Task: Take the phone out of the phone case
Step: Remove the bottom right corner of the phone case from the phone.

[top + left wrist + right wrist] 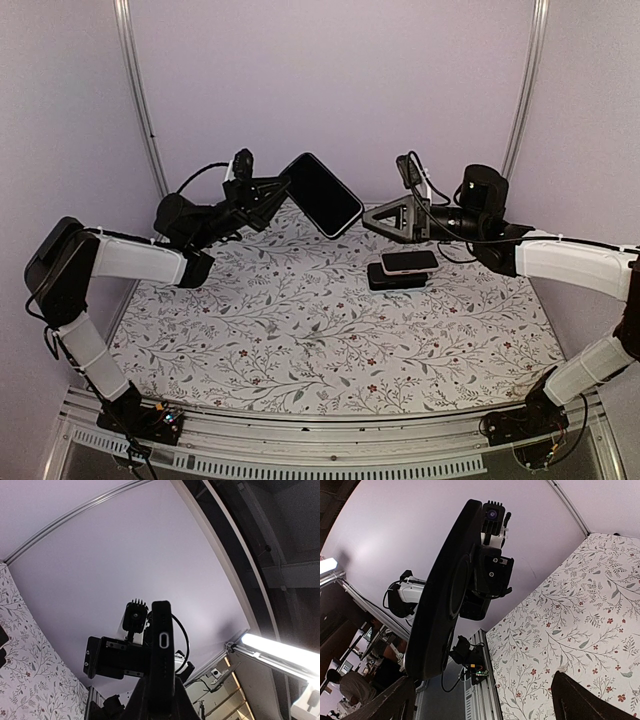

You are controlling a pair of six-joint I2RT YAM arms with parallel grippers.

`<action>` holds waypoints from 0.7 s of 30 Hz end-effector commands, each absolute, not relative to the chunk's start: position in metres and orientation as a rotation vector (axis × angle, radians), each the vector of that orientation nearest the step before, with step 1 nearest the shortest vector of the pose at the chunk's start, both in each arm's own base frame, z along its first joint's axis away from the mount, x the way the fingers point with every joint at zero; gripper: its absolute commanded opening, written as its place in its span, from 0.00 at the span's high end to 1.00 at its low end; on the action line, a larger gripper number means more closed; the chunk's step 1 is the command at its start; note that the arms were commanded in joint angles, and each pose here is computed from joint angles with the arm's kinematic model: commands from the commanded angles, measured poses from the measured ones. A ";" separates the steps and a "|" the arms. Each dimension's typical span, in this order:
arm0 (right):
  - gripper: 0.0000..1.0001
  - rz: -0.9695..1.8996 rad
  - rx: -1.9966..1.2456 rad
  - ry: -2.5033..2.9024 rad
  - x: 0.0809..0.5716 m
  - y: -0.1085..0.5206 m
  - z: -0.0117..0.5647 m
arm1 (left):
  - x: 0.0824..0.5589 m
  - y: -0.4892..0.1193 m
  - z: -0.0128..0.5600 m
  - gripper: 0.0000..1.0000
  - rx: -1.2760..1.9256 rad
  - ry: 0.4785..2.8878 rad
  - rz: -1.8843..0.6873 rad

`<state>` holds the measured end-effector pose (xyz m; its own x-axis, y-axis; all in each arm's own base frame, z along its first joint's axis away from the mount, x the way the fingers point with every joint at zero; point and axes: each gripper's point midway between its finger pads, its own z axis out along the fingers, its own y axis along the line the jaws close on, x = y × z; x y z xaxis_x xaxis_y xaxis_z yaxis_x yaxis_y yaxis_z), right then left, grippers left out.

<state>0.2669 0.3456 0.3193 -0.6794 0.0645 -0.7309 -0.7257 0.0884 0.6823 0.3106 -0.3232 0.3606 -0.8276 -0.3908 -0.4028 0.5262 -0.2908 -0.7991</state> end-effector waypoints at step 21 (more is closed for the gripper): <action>0.34 1.665 -0.690 1.671 0.251 0.344 0.346 | 0.307 -0.318 0.380 1.00 0.224 1.322 -2.138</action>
